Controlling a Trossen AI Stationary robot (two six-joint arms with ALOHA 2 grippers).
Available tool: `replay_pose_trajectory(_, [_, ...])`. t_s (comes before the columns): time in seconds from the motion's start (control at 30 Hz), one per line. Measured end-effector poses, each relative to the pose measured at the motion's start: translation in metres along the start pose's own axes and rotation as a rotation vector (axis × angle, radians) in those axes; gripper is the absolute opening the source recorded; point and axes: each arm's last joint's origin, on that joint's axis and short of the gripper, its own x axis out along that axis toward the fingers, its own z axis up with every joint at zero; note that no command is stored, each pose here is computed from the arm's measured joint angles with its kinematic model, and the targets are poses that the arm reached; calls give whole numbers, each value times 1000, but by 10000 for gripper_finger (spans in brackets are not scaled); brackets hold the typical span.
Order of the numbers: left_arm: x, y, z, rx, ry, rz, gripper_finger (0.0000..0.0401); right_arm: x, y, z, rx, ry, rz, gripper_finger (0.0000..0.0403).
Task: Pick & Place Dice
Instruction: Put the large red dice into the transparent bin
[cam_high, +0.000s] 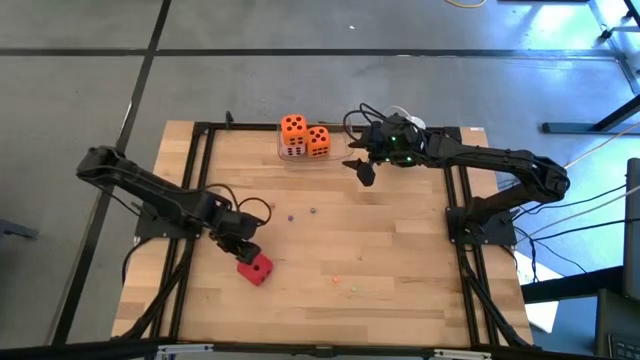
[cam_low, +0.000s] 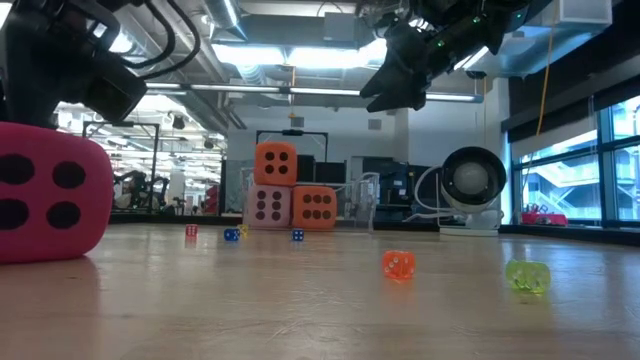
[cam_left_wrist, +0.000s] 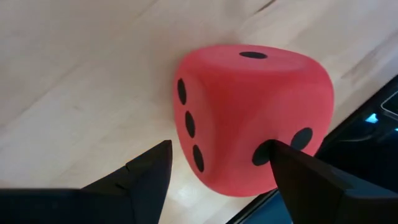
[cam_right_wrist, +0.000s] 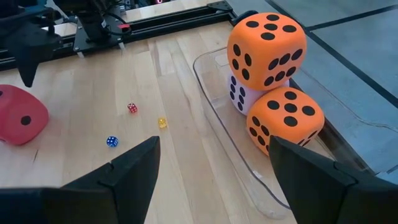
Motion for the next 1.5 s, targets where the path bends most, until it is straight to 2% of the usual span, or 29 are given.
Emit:
replay_pose_trajectory(0.13, [7, 5, 0, 5, 20, -11, 230, 0, 0, 0, 0, 0, 0, 300])
replay_pose_trajectory(0.37, [8, -2, 2, 71, -1, -84, 154, 0, 0, 0, -2, 0, 0, 300])
replay_pose_trajectory(0.63, [8, -2, 2, 81, -3, -84, 93, 0, 0, 0, -19, 0, -3, 300])
replay_pose_trajectory(1.0, [7, -3, 2, 105, -10, -99, 79, 0, 0, 0, -21, 0, -3, 300])
replay_pose_trajectory(1.33, [-4, -10, 2, 138, -69, -211, 77, 0, 0, 0, -15, -1, 8, 300])
replay_pose_trajectory(1.4, [-6, -11, 2, 144, -77, -227, 75, 0, 3, 1, -1, -14, 84, 300])
replay_pose_trajectory(1.5, [-7, -11, 1, 148, -81, -234, 69, 0, 13, 4, -13, -34, 258, 300])
